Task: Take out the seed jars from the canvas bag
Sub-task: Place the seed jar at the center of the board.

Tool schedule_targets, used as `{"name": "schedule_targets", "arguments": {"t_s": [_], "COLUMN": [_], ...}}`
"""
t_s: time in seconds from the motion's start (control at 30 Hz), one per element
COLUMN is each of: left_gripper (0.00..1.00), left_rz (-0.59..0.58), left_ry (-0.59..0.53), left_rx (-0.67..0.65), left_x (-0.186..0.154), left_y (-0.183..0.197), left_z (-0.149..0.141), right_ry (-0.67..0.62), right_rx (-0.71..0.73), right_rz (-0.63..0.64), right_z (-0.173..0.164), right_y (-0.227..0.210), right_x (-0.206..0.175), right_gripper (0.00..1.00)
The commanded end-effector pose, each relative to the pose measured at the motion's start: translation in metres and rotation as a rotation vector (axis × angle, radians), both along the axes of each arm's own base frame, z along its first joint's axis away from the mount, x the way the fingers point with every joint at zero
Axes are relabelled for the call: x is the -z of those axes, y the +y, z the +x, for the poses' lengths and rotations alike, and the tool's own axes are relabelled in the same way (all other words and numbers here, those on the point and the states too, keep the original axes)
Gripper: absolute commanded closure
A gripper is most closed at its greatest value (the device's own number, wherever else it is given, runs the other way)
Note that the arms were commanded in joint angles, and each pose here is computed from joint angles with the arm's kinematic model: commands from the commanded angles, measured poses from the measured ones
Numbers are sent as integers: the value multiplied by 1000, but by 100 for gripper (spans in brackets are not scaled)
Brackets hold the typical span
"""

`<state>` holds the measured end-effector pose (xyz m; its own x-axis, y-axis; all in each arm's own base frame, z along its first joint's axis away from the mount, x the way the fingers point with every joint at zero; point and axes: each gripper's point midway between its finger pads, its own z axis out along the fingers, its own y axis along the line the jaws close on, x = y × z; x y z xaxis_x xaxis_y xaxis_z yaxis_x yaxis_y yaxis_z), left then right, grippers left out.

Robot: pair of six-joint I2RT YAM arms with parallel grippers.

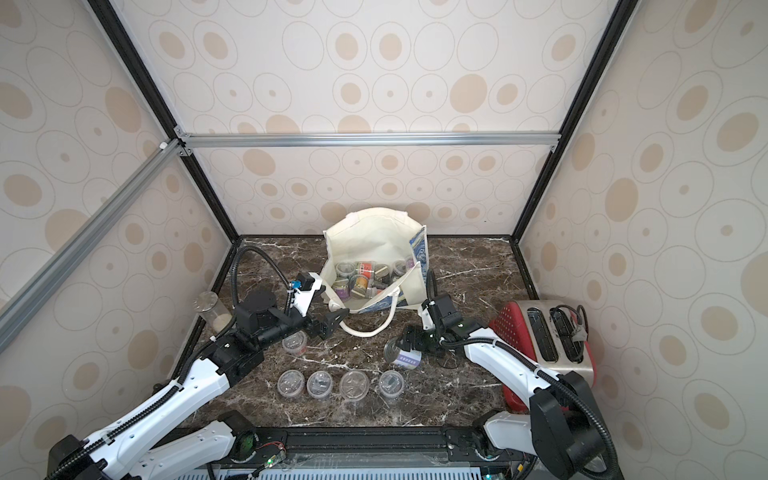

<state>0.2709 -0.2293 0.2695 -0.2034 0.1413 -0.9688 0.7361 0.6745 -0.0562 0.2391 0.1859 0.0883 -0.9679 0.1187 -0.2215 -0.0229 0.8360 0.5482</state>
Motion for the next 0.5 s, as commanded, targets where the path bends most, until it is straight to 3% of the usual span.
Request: {"name": "schedule_targets", "arguments": {"t_s": [0.0,0.23,0.47], "left_gripper": [2,3,3], "left_rz": [14,56,61], "left_ry": [1,51,44], "left_rx": [25,62,70], "left_x": [2,19,19], "left_y": [-4,-10,-12], "left_z": [-1,-1,0], "right_ry": [68,82,55], "right_rx": [7,29,57], "right_rz": [16,24,-50], "right_z": [-9,-8,-12], "right_y": [-5,-19,-39], "right_x": [16,16,13], "right_gripper": [27,17,8]}}
